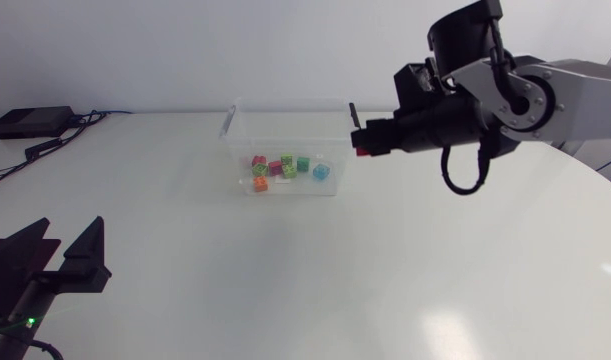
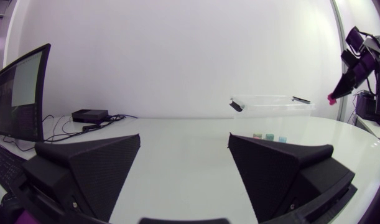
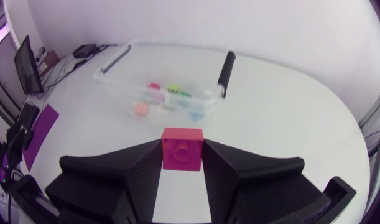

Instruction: Place the duplo bricks in the container

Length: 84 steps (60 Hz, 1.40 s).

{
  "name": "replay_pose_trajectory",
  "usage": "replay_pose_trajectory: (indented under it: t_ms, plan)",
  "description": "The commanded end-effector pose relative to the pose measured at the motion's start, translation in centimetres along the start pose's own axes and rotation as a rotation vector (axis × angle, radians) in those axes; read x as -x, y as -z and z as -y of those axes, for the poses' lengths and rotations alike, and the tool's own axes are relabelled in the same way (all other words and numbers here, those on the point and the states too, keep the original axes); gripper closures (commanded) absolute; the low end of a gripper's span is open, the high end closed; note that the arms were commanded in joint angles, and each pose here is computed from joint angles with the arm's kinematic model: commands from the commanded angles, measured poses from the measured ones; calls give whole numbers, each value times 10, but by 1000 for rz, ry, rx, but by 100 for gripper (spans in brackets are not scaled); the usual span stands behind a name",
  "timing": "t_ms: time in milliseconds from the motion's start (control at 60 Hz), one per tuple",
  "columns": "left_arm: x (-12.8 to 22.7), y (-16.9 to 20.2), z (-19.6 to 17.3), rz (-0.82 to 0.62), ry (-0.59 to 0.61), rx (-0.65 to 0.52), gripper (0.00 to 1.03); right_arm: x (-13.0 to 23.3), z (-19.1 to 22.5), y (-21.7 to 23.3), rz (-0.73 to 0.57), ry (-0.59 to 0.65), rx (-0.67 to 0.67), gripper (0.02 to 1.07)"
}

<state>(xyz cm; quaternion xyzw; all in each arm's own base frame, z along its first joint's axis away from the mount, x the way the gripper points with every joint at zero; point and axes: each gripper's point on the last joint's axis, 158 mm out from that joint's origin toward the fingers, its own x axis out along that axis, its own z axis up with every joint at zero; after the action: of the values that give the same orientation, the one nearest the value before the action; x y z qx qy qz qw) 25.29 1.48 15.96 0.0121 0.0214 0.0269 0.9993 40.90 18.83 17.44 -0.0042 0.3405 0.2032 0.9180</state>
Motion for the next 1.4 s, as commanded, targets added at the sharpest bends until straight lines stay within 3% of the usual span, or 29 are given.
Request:
replay_pose_trajectory:
  t_ms: [0, 267, 350, 417, 483, 517, 833, 1000, 1133, 1383]
  plan:
    - [0, 7, 0, -8, 1, -7, 4, -23, 8, -20, 40, 0, 14, 91]
    - [0, 7, 0, -8, 1, -7, 4, -82, 4, -68, 103, -43, 27, 90]
    - [0, 7, 0, -8, 1, -7, 4, -87, 2, -77, 127, -48, 26, 82]
    - [0, 7, 0, -8, 1, -7, 4, -84, 4, -85, 162, -48, 4, 59]
    - [0, 7, 0, -8, 1, -7, 4, -79, 9, -84, 145, -27, -6, 19]
    - [0, 7, 0, -8, 1, -7, 4, -78, 11, -81, 131, -10, -10, 5]
    - [0, 7, 0, -8, 1, -7, 4, -43, 33, -76, 114, 54, -6, 6]
    - [0, 7, 0, -8, 1, -7, 4, 28, 75, -88, 234, 234, 4, 6]
    - [0, 7, 0, -8, 1, -7, 4, 98, 85, -85, 330, 293, 24, 6]
    - [0, 6, 0, -7, 1, -7, 4, 175, 71, -20, 430, 312, 53, 6]
